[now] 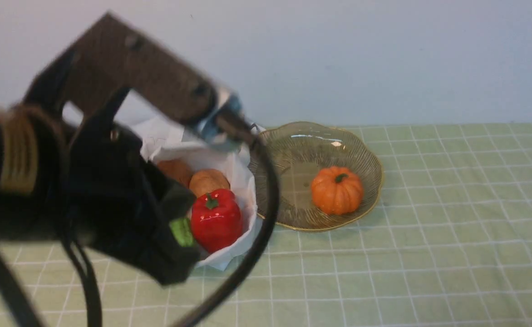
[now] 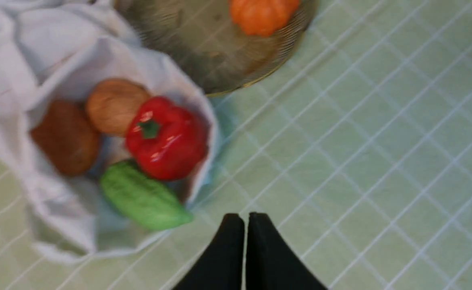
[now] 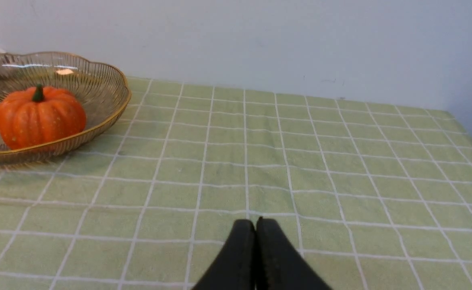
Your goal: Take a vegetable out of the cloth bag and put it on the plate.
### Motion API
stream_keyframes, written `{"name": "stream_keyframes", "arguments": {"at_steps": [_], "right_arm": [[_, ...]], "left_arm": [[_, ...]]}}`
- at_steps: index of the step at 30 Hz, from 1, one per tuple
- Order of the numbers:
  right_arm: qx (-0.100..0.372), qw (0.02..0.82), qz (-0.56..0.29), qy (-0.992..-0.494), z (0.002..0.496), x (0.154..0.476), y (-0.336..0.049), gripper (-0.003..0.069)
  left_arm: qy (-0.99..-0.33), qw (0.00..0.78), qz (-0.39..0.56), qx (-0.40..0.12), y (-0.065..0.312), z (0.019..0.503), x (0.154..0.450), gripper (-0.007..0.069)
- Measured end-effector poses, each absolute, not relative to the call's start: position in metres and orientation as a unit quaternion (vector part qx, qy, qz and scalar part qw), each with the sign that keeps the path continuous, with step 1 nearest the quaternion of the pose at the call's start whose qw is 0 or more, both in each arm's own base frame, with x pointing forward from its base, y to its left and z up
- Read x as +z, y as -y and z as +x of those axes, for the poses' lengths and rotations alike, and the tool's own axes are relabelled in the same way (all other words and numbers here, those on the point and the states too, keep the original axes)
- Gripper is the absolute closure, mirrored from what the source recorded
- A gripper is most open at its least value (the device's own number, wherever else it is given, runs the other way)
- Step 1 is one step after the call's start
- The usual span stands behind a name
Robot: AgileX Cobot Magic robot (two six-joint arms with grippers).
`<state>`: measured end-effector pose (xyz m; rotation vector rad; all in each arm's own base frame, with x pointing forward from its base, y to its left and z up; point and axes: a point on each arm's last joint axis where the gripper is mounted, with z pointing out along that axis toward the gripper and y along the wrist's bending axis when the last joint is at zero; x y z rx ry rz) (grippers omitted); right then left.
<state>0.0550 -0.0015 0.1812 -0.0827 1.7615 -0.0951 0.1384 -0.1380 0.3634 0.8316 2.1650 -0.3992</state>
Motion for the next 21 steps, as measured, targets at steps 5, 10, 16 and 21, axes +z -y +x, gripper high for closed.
{"name": "stream_keyframes", "arguments": {"at_steps": [5, 10, 16, 21], "right_arm": [[-0.042, 0.635, -0.036, -0.771, 0.055, 0.181, 0.002, 0.0674], [-0.042, 0.635, -0.036, -0.771, 0.055, 0.181, 0.002, 0.0674], [-0.042, 0.635, -0.036, -0.771, 0.055, 0.181, 0.002, 0.0674], [-0.042, 0.635, -0.036, -0.771, 0.055, 0.181, 0.002, 0.0674]], "left_arm": [[-0.817, 0.442, 0.276, -0.249, 0.125, 0.117, 0.3, 0.063], [-0.815, 0.449, 0.256, -0.262, 0.115, 0.108, 0.265, 0.063], [-0.829, 0.428, 0.258, -0.252, 0.11, 0.103, 0.245, 0.063], [-0.826, 0.432, 0.269, -0.243, 0.11, 0.104, 0.245, 0.063]]}}
